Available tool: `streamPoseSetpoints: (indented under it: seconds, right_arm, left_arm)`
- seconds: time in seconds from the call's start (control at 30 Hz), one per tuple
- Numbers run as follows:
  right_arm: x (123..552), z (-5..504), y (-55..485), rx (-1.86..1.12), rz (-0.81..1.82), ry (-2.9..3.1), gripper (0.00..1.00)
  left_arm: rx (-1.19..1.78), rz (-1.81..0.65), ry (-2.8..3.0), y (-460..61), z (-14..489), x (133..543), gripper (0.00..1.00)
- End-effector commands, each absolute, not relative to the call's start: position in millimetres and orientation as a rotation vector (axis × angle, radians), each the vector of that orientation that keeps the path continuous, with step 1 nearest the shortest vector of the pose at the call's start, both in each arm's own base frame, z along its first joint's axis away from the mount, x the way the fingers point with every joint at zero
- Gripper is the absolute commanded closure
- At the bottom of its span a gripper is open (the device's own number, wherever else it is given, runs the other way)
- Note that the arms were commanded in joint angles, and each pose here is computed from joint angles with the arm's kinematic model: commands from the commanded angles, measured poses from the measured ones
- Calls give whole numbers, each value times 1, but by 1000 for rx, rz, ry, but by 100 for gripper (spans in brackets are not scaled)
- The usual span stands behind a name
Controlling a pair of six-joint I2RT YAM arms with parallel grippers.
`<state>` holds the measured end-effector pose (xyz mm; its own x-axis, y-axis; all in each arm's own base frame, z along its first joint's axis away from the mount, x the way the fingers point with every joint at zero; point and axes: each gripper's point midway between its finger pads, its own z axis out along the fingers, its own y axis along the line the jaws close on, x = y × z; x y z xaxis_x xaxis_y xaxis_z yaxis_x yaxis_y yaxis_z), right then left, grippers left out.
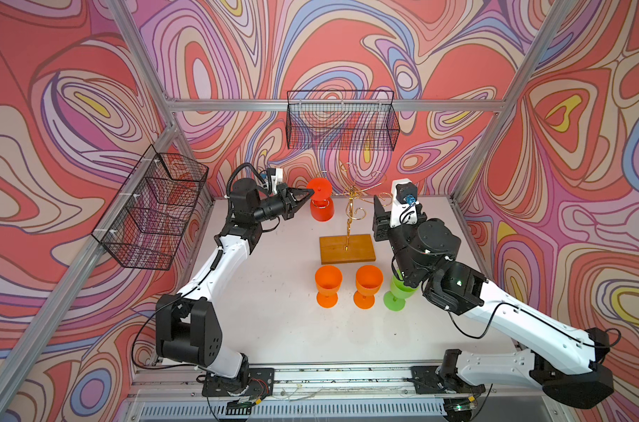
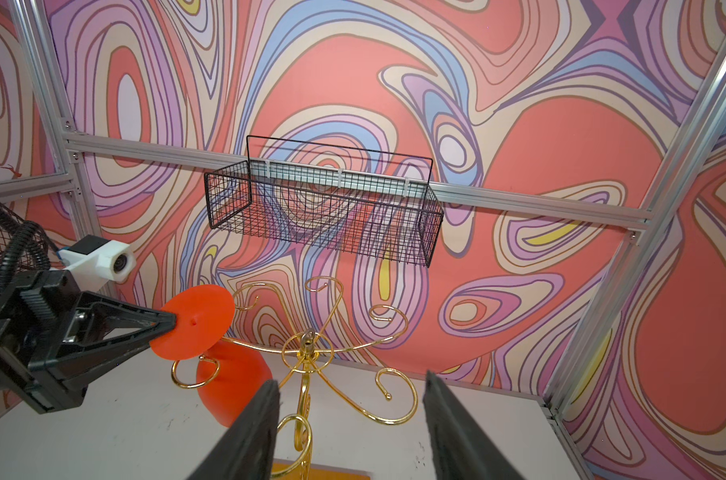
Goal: Take the wine glass off the wine glass rack
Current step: Pick up the wine glass from the wine glass rack.
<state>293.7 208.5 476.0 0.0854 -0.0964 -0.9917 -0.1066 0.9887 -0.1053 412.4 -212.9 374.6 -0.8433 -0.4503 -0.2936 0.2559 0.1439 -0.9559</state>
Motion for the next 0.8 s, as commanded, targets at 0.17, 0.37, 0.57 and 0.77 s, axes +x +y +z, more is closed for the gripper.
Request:
streamPoseSetpoints:
  seconds: [0.17, 0.37, 0.57, 0.77]
  right_arm:
    - [294, 474, 204, -153, 4, 1494, 41]
    - [294, 473, 204, -153, 4, 1495, 41]
    - [296, 472, 205, -154, 4, 1496, 41]
    - [296, 473, 204, -152, 4, 1498, 41]
  left_arm:
    - [-67, -1818, 1861, -237, 393, 410, 100]
    - [-46, -1829, 1867, -242, 395, 400, 100]
    - [-22, -1830, 1875, -242, 401, 385, 100]
    - [5, -1837, 1877, -243, 406, 367, 100]
